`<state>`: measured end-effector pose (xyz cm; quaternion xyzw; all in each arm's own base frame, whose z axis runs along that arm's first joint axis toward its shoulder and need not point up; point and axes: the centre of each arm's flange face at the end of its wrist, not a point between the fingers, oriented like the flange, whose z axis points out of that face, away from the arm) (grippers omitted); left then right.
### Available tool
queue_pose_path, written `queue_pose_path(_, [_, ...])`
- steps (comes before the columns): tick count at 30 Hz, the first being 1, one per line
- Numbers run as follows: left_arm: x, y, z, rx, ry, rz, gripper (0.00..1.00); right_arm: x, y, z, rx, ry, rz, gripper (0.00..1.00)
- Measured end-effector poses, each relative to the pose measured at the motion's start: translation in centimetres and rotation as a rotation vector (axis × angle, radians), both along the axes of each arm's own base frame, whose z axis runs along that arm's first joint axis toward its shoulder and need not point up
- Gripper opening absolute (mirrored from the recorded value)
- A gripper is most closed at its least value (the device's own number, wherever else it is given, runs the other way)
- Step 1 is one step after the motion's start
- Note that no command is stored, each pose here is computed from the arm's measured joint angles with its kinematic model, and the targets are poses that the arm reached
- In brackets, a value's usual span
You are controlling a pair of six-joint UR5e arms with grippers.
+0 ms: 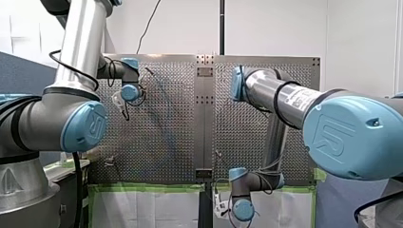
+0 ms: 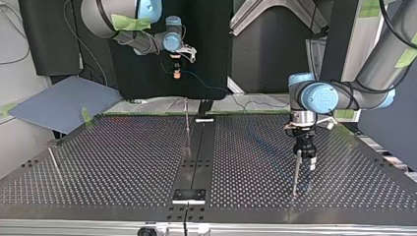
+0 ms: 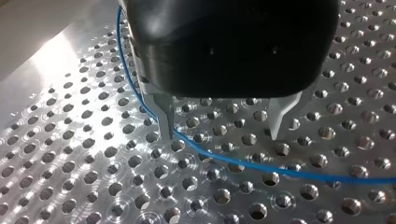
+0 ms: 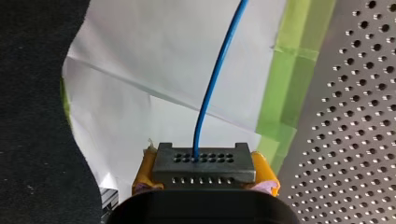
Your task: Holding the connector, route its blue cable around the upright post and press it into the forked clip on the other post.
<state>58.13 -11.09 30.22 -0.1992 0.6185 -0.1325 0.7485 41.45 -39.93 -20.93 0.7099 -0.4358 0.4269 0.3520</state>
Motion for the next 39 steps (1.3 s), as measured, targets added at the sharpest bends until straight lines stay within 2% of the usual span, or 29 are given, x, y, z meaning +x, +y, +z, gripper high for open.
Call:
queue_pose_path(7, [0.0,0.0,0.0,-0.001,0.002,0.007,1.0,0.3,-1.0,3.1,-0.007,0.001,-0.002,0.0])
queue_pose_path(14, [0.0,0.1,0.0,-0.002,0.0,0.008,1.0,-0.6,-1.1,5.7,-0.016,-0.004,-0.009,0.0])
queue_pose_path(17, [0.0,0.1,0.0,-0.002,0.0,0.009,1.0,-1.3,-0.9,6.7,-0.007,0.012,-0.013,0.0])
queue_pose_path(21, [0.0,0.1,0.0,-0.002,0.0,0.009,1.0,-2.3,-0.3,7.9,0.012,0.047,-0.013,0.0])
queue_pose_path(26, [0.0,0.1,0.0,-0.003,0.002,0.01,1.0,-3.4,0.2,9.6,0.025,0.058,-0.019,0.0])
queue_pose_path(34, [-0.1,0.2,-0.1,-0.005,0.006,0.017,1.0,-3.4,-1.2,13.2,-0.012,0.037,-0.023,0.0])
queue_pose_path(39, [-0.1,0.2,-0.1,-0.005,0.008,0.018,1.0,-3.3,-2.3,15.6,-0.038,0.012,-0.008,0.0])
